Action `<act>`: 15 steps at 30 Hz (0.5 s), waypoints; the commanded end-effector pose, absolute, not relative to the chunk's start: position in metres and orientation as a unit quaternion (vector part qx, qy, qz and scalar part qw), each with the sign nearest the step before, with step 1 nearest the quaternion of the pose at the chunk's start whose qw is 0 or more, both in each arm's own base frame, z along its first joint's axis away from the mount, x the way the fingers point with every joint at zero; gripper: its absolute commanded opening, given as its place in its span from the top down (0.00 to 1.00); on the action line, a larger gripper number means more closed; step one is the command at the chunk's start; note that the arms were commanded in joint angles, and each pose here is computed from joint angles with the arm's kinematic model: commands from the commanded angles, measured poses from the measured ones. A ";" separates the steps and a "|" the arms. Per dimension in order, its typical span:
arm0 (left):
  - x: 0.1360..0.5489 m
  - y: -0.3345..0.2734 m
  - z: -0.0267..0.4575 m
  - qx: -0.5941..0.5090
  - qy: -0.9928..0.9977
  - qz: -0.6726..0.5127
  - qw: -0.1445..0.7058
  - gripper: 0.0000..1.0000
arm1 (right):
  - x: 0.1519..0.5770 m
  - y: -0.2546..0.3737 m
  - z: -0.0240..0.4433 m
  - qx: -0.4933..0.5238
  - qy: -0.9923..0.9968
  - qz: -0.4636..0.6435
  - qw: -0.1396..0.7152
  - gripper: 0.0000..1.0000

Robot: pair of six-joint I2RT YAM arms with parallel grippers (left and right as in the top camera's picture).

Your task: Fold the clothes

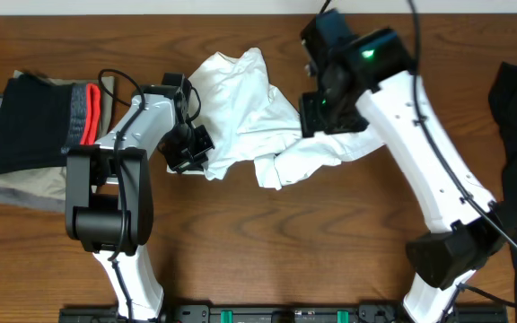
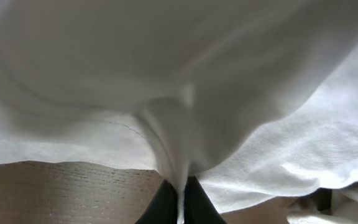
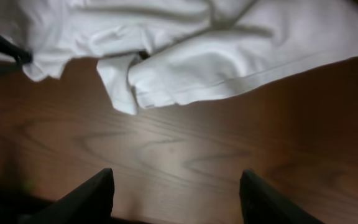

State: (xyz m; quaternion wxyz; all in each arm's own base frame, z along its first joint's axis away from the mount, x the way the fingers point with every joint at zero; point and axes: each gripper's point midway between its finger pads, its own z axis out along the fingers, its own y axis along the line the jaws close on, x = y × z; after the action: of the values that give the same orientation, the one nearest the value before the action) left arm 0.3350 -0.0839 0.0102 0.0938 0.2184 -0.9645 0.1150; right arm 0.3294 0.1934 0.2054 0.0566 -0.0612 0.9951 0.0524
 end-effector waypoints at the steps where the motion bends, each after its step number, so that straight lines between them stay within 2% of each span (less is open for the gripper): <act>1: 0.335 -0.083 0.010 0.218 -0.965 0.112 0.094 0.94 | 0.310 0.217 0.182 -0.073 0.994 0.084 0.012 0.38; 7: 0.334 -0.083 0.010 0.218 -0.965 0.112 0.095 0.94 | 0.289 0.247 0.134 -0.085 0.988 0.123 -0.030 0.41; 10: 0.334 -0.083 0.010 0.218 -0.965 0.112 0.095 0.94 | 0.282 0.265 0.113 -0.105 0.983 0.150 -0.033 0.48; 15: 0.334 -0.083 0.010 0.218 -0.965 0.112 0.095 0.94 | 0.277 0.271 0.083 -0.144 0.978 0.151 -0.022 0.48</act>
State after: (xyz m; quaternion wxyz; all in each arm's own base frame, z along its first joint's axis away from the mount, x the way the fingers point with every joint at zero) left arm 0.3345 -0.0838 0.0101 0.0947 0.2186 -0.9644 0.1147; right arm 0.2889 0.2660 0.0937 -0.0093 -0.1191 0.9824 0.1435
